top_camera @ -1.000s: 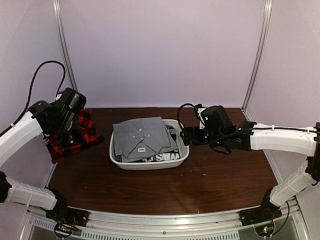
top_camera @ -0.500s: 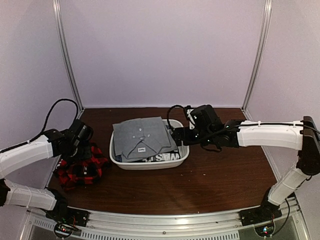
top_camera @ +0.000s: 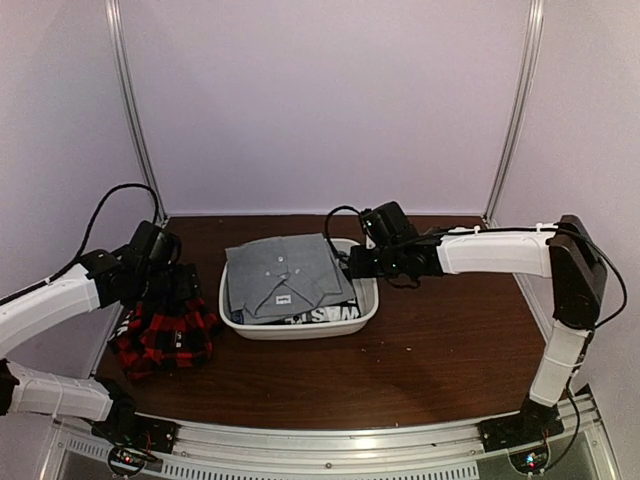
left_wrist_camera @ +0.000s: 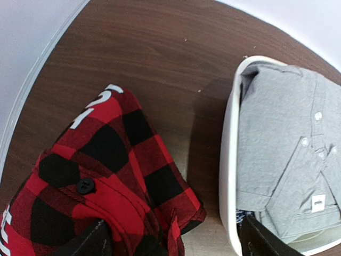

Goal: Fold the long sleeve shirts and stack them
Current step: Place the crumpled shirt at the corner of the board, then move the bin to the corner of the board.

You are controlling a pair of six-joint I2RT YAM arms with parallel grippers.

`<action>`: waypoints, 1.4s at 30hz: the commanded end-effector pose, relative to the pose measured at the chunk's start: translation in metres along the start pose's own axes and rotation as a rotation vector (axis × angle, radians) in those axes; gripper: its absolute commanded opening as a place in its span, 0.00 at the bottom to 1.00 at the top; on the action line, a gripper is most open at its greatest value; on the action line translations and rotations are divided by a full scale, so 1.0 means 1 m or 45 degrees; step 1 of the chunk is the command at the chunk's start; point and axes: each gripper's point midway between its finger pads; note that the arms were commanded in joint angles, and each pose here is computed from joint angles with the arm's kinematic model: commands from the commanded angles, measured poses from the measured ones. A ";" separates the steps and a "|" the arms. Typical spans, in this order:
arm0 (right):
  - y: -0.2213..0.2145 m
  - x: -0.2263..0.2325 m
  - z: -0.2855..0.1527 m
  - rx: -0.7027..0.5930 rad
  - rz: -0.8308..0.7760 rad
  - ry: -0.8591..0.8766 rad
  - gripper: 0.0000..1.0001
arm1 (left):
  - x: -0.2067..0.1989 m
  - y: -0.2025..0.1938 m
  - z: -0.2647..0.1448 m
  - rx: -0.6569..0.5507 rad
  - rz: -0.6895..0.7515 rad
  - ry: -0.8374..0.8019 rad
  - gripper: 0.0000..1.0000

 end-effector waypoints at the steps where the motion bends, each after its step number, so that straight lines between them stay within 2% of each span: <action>1: 0.011 -0.002 0.005 0.003 0.067 -0.009 0.43 | -0.020 0.040 -0.017 -0.122 0.001 -0.101 0.88; 4: 0.011 -0.007 0.009 0.000 0.077 -0.038 0.42 | -0.023 0.046 -0.022 -0.139 0.026 -0.120 0.93; 12: 0.003 -0.021 0.025 0.044 0.118 -0.079 0.39 | -0.027 0.038 -0.022 -0.122 0.077 -0.169 0.94; 20: 0.005 -0.041 0.027 0.005 0.198 -0.142 0.37 | -0.051 0.026 -0.004 -0.113 0.112 -0.326 0.82; 26: 0.001 -0.049 0.033 0.024 0.212 -0.149 0.37 | -0.055 0.019 0.017 -0.077 0.137 -0.304 0.75; 32: -0.004 -0.060 0.037 0.051 0.175 -0.227 0.37 | -0.041 0.021 0.022 -0.093 0.134 -0.210 0.74; 38: 0.009 -0.020 0.023 0.011 0.082 -0.161 0.30 | -0.020 0.022 0.031 -0.085 0.103 -0.158 0.70; 42: -0.004 -0.005 0.031 0.045 0.054 -0.144 0.24 | -0.016 0.022 0.037 -0.072 0.093 -0.158 0.65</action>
Point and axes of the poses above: each gripper's point midway between its finger pads, its own z axis out along the fingers, its own x axis along the line the jaws close on, y = z × x, and after that the axes turned 10 degrees about z, right-handed
